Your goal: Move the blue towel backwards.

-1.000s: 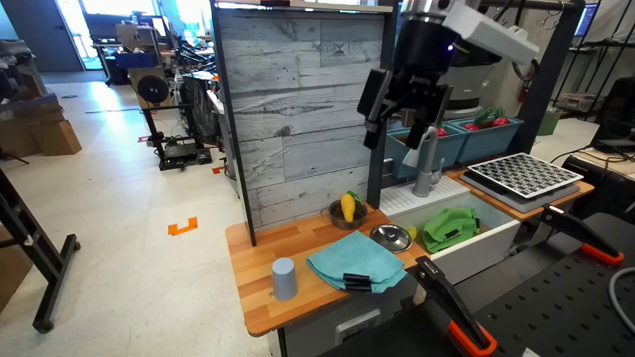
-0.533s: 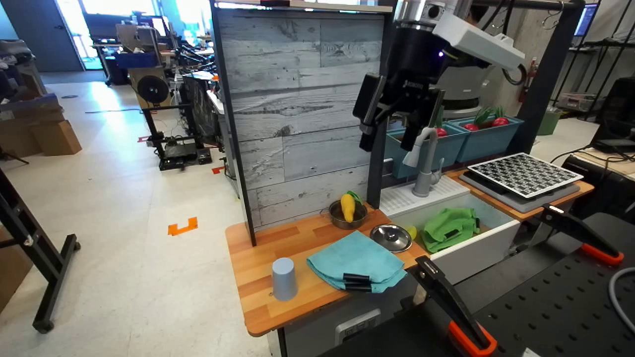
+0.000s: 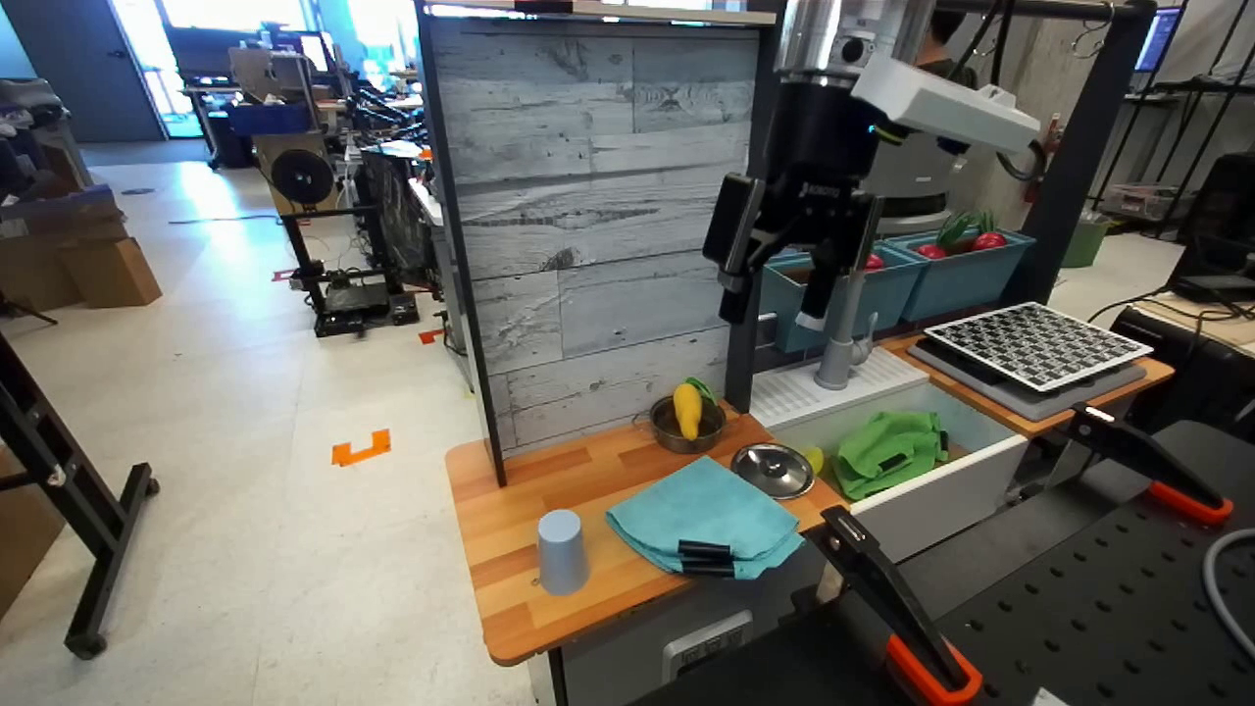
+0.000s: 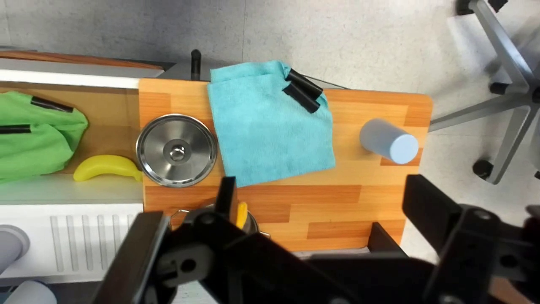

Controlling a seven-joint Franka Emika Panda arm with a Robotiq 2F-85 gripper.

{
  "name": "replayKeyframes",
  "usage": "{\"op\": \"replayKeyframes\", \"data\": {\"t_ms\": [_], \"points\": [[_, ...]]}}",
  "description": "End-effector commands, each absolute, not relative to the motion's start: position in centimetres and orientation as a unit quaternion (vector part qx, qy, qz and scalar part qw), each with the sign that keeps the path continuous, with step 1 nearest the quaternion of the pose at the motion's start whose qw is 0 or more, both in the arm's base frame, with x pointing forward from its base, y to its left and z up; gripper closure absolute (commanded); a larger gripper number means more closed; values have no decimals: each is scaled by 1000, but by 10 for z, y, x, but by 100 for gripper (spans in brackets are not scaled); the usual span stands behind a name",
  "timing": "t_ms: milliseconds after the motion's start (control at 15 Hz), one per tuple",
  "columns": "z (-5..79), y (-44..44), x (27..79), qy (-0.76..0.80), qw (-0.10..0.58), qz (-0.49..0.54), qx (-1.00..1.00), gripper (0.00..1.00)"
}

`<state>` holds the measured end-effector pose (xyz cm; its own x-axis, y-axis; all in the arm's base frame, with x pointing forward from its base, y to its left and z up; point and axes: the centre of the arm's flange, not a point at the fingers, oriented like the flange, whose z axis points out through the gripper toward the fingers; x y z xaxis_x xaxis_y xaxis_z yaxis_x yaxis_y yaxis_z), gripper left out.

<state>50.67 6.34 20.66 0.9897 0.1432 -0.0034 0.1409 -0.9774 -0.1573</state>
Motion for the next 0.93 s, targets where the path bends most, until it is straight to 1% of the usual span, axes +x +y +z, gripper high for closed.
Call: {"op": "replayKeyframes", "data": {"t_ms": [0, 400, 867], "points": [[184, 60, 504, -55, 56, 19, -997, 0], [121, 66, 502, -31, 20, 50, -998, 0], [65, 78, 508, 30, -2, 25, -999, 0]]}}
